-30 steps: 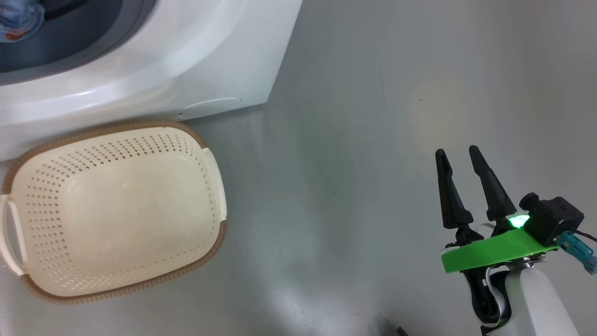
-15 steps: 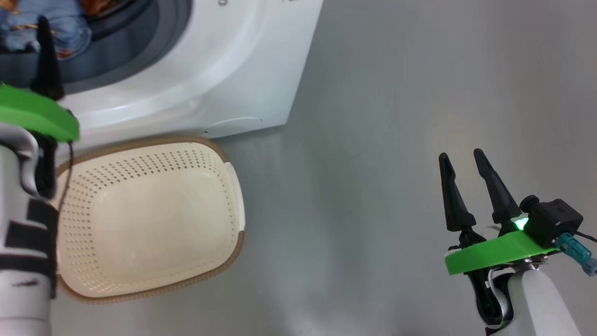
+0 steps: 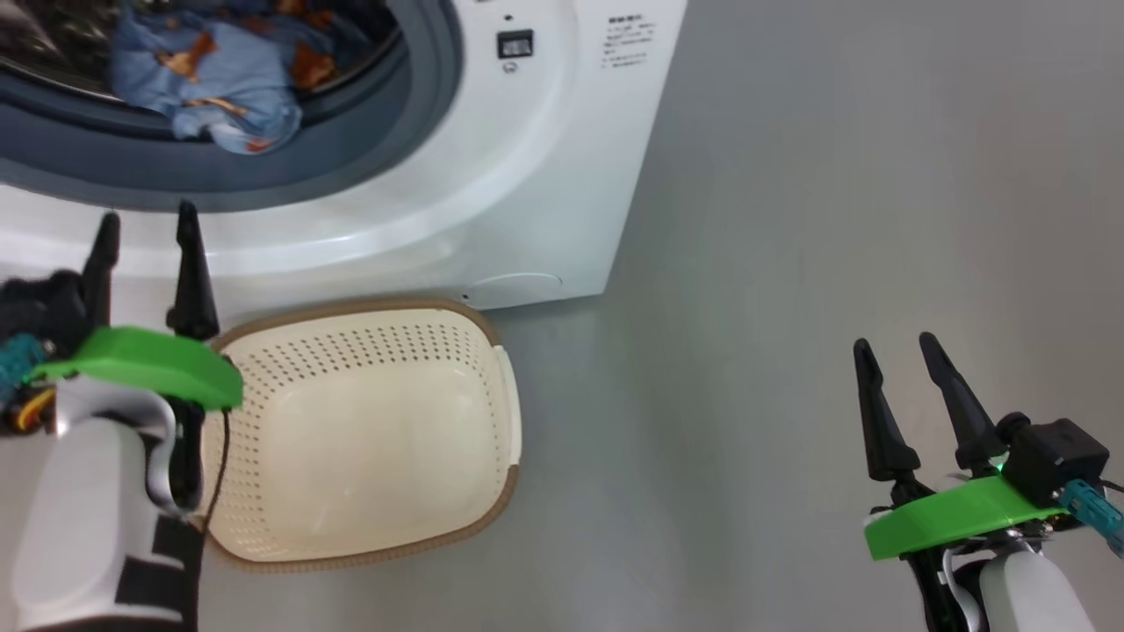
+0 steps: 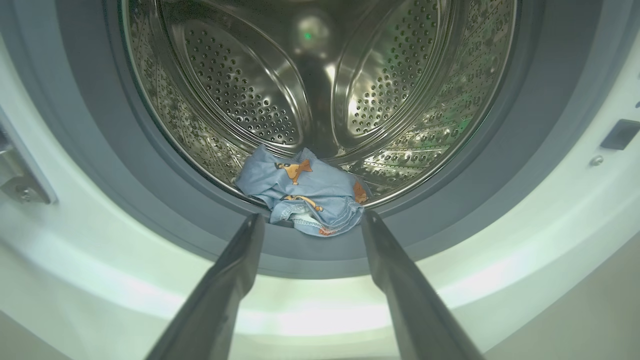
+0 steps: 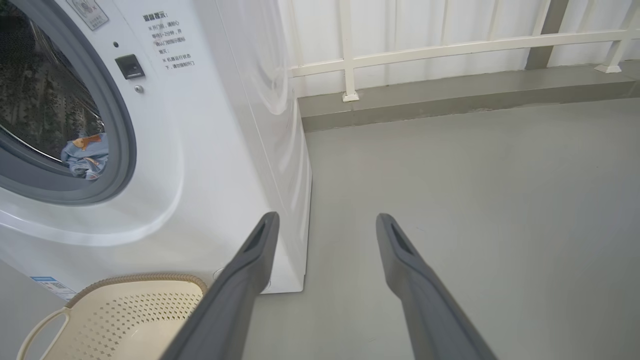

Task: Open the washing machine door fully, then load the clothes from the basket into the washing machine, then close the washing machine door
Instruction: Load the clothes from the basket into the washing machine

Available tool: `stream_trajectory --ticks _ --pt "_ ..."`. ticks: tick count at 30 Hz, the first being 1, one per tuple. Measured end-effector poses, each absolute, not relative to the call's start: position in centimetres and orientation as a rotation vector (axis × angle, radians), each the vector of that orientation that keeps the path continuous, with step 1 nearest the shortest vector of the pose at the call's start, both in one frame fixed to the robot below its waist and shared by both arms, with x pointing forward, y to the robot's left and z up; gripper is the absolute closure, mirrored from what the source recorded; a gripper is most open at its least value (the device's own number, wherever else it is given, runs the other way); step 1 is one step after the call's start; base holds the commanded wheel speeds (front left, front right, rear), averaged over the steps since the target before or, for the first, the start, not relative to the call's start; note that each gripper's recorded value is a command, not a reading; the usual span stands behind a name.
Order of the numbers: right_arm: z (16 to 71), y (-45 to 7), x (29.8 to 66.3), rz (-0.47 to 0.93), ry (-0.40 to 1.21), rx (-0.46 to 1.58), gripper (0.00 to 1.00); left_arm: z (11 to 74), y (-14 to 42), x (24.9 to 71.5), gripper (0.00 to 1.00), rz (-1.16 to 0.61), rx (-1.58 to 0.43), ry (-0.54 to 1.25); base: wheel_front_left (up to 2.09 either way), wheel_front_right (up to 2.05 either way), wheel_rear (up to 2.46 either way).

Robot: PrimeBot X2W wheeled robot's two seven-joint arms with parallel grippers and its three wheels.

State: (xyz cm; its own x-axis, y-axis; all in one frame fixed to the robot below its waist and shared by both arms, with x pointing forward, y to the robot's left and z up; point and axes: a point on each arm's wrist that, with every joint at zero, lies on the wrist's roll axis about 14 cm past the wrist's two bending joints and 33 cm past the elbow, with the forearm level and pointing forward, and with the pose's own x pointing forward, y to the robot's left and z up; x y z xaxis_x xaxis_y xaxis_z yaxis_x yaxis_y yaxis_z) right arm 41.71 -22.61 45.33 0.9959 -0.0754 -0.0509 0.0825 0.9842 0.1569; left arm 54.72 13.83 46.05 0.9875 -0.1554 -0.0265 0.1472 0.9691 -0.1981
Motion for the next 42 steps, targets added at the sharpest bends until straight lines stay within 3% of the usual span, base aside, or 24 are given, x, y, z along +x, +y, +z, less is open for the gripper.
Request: stream_trajectory --ticks 30,42 --pt "47.7 -22.5 37.1 -0.042 0.004 0.136 0.00 46.1 21.2 39.1 0.00 0.026 -0.163 0.060 0.00 0.00 0.00" --pt "48.1 -22.4 36.8 -0.040 -0.008 0.138 0.00 46.3 22.1 37.7 0.00 0.054 -0.155 0.049 0.00 0.00 0.00"
